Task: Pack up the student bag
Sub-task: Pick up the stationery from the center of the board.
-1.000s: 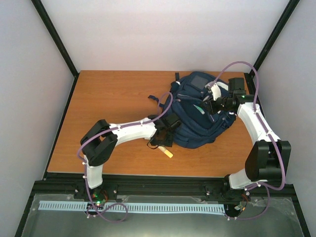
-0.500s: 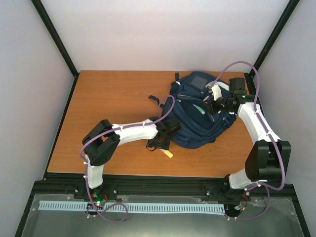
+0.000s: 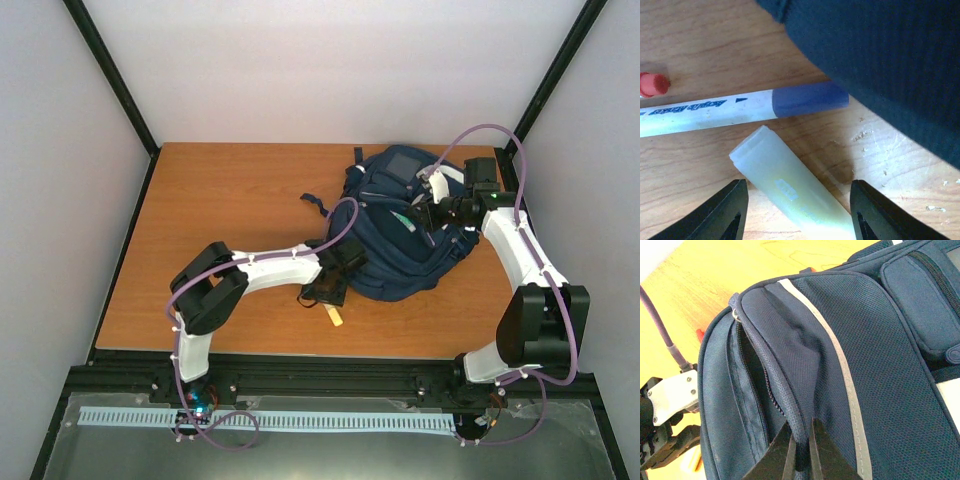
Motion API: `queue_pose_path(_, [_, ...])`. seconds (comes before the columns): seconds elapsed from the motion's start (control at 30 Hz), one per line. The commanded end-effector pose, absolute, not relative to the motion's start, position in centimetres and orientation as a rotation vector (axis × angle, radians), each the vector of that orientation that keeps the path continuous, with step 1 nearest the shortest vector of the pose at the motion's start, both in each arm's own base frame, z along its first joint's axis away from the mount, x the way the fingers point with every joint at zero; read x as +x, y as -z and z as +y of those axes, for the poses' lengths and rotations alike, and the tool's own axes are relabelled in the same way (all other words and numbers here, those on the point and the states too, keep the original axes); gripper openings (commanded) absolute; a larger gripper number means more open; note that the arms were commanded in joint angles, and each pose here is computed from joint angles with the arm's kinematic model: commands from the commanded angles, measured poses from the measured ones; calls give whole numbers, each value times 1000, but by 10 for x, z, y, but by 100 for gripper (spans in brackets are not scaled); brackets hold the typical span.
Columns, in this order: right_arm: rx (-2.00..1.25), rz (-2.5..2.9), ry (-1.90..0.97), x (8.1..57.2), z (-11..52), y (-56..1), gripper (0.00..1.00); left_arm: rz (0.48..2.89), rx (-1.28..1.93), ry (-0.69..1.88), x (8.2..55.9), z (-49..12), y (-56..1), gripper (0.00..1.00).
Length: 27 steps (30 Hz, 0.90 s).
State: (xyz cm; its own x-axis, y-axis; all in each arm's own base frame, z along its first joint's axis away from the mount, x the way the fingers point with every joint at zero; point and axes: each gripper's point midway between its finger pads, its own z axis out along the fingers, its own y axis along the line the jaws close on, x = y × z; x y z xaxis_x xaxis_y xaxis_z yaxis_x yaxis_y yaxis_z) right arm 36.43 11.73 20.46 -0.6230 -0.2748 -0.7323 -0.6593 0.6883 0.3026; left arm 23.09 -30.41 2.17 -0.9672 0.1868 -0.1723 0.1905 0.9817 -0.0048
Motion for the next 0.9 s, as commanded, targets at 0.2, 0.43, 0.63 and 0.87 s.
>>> queue_pose_path(0.2, [-697, 2162, -746, 370, 114, -221, 3, 3011, 516, -123, 192, -267, -15, 58])
queue_pose_path(0.43, [-696, 2159, -755, 369, 115, -221, 3, 3009, 585, -94, 186, -265, -22, 58])
queue_pose_path(0.63, [-700, 2156, -766, 367, 116, -221, 3, 3037, 625, -91, 184, -271, -20, 54])
queue_pose_path(0.87, [-714, 2150, -788, 364, 118, -226, 3, 3088, 630, -45, 173, -271, -14, 41])
